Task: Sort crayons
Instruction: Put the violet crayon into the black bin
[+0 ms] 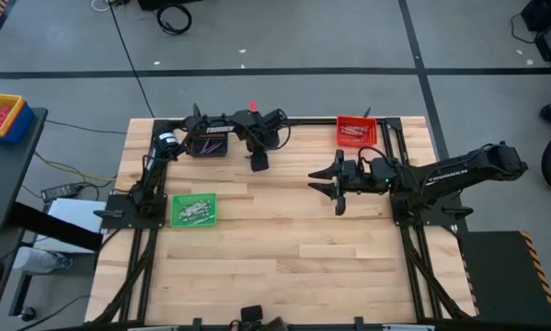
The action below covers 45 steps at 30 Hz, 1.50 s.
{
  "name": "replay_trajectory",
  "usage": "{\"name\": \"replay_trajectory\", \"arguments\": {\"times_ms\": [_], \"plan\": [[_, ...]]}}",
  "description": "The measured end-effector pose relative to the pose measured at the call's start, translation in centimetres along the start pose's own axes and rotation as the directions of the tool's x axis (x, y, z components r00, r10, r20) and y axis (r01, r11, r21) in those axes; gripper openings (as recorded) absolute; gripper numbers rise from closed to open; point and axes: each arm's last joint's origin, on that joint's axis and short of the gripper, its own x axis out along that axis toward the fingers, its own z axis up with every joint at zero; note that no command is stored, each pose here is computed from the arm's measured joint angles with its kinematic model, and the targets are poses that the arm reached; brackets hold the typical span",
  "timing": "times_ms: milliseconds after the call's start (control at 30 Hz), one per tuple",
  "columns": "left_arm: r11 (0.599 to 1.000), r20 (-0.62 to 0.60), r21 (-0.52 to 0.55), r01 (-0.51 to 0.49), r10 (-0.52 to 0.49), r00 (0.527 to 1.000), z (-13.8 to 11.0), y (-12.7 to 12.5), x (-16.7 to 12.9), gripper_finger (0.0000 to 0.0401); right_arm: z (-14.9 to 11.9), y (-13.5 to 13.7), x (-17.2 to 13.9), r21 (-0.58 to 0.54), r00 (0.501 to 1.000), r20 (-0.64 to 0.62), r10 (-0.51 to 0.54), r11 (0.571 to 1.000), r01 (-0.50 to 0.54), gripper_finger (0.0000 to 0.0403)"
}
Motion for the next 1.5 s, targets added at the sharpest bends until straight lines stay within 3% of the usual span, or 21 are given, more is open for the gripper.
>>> {"name": "replay_trajectory", "arguments": {"times_ms": [200, 333, 533, 700, 900, 1133, 1333, 1500], "plan": [[1.000, 0.022, -0.003, 0.013, -0.013, 1.000, -0.4, 0.2, -1.6, 0.0194, 0.0, 0.0, 0.0, -0.002, 1.000, 0.003, 0.000, 1.000, 0.000, 0.0132], [1.000, 0.109, -0.021, -0.016, 0.018, 0.994, 0.0, 0.8, -3.3, 0.0194, 0.0, 0.0, 0.0, -0.002, 1.000, 0.005, 0.000, 1.000, 0.000, 0.0132], [0.998, 0.177, -0.056, 0.016, -0.006, 0.984, 0.3, 1.5, -3.1, 0.0194, 0.0, 0.0, 0.0, -0.002, 1.000, 0.004, 0.000, 1.000, 0.000, 0.0132], [0.992, 0.198, -0.044, 0.119, -0.108, 0.974, 0.8, -0.1, -3.1, 0.0194, 0.0, 0.0, 0.0, -0.008, 1.000, 0.001, 0.000, 1.000, 0.000, 0.0132], [0.986, 0.162, 0.038, 0.162, -0.166, 0.973, 1.8, -4.4, -3.3, 0.0194, -0.1, 0.0, 0.0, -0.019, 1.000, -0.008, -0.003, 1.000, 0.002, 0.0132], [0.999, 0.208, 0.044, -0.016, 0.007, 0.978, 3.3, -7.5, -3.5, 0.0194, -0.1, -0.1, 0.0, -0.017, 1.000, -0.007, -0.009, 1.000, 0.009, 0.0132], [0.993, 0.223, -0.119, 0.000, 0.027, 0.974, 3.4, -6.7, -3.4, 0.0194, -0.1, 0.0, 0.0, -0.001, 1.000, -0.006, -0.007, 1.000, 0.007, 0.0132], [0.989, 0.206, -0.147, 0.000, 0.031, 0.978, 3.2, -5.7, -2.8, 0.0194, -0.1, 0.0, 0.0, 0.000, 1.000, -0.005, -0.007, 1.000, 0.007, 0.0132]]}}
